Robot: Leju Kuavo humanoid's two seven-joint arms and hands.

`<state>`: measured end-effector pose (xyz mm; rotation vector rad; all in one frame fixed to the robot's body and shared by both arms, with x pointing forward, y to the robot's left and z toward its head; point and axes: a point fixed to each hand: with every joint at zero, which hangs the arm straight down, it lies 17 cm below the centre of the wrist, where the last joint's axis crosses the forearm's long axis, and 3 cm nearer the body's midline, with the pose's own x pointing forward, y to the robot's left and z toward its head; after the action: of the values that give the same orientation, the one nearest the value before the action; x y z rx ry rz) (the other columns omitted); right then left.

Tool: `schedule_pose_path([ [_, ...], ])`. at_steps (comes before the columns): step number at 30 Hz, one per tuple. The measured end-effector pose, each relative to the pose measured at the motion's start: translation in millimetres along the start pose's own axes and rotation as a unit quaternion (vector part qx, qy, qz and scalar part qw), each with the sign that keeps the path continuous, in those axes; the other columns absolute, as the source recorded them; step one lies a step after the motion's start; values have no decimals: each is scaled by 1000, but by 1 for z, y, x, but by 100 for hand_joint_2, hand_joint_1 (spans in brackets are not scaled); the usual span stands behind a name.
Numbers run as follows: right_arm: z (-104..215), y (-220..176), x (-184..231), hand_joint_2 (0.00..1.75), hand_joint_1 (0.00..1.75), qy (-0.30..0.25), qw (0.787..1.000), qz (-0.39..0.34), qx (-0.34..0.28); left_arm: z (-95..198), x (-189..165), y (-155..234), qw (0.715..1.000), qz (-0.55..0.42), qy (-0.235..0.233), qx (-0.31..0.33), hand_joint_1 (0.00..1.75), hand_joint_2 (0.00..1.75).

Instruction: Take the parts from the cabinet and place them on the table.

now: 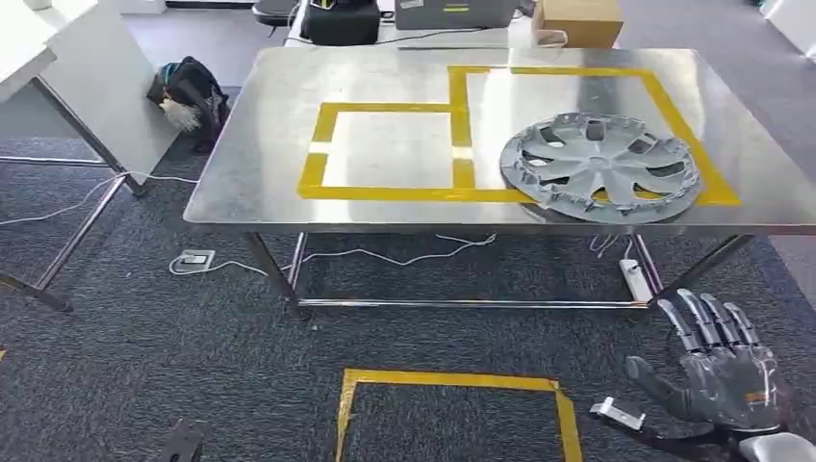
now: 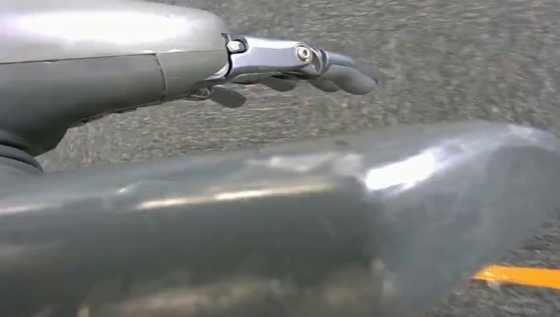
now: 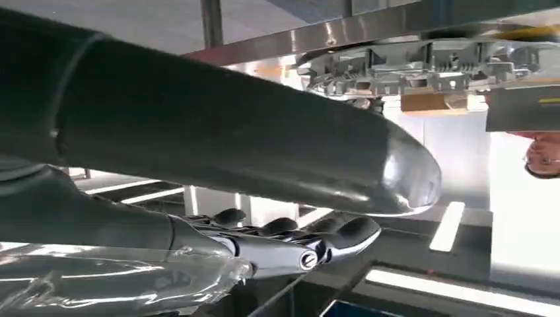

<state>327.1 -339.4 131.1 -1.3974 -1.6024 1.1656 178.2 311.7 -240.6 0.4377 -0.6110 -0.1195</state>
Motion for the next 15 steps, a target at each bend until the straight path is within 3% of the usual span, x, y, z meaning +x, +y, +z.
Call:
schedule_pose_path([
  [15, -2, -2, -4, 0, 0, 1, 1000, 4, -3, 0, -1, 2, 1000, -1, 1, 2, 0, 0],
])
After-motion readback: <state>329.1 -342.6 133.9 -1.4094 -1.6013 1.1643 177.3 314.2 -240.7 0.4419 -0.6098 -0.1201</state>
